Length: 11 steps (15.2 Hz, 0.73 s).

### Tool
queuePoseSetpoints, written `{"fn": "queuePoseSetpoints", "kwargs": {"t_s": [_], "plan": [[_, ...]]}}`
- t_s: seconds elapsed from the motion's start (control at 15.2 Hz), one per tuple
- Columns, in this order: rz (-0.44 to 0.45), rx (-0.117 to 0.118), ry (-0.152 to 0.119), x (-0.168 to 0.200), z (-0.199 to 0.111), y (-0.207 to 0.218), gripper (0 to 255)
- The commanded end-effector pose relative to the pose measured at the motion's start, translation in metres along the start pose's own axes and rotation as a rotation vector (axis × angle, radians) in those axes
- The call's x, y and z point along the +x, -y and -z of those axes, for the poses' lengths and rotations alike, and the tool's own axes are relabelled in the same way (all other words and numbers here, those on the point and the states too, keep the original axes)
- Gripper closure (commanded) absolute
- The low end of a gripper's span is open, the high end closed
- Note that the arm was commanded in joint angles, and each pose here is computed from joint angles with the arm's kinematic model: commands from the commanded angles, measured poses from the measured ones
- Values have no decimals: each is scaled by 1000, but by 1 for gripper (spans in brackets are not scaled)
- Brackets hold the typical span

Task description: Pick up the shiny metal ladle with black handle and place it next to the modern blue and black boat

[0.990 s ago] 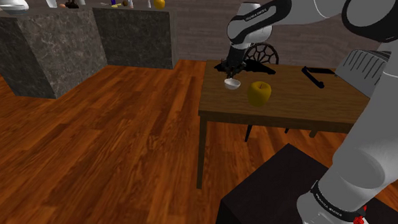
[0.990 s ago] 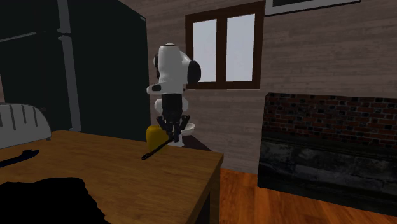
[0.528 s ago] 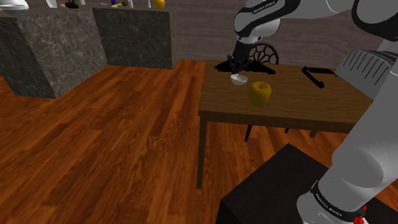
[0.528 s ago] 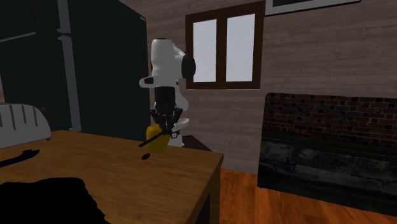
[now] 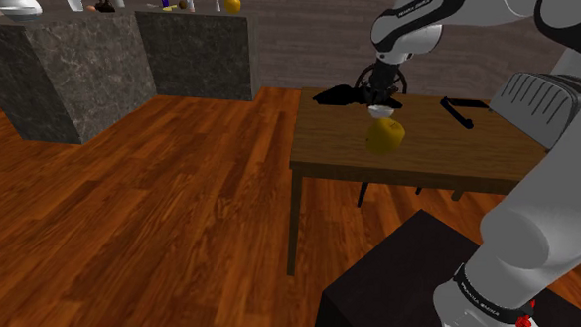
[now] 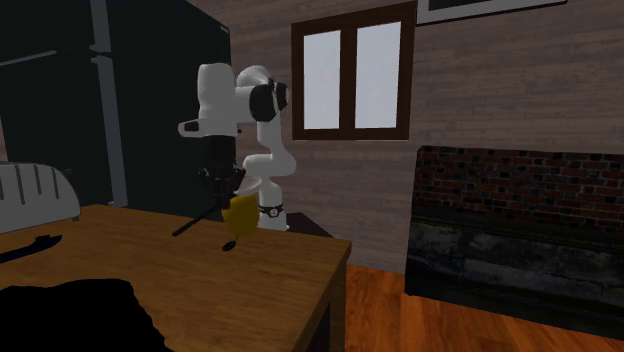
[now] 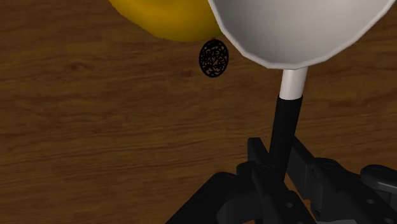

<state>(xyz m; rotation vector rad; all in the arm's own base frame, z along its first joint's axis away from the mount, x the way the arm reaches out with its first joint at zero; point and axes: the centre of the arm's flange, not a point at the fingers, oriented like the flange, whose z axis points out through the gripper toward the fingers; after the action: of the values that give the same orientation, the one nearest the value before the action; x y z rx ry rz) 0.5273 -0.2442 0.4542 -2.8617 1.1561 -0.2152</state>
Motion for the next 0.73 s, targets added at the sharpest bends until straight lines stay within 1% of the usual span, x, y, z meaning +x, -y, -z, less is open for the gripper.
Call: {"fn": "queuePoseSetpoints", "kwargs": {"t_s": [0.0, 0.66], "plan": [[1, 0, 0, 5, 1, -26, 255], [1, 0, 0, 28, 11, -156, 255]]}}
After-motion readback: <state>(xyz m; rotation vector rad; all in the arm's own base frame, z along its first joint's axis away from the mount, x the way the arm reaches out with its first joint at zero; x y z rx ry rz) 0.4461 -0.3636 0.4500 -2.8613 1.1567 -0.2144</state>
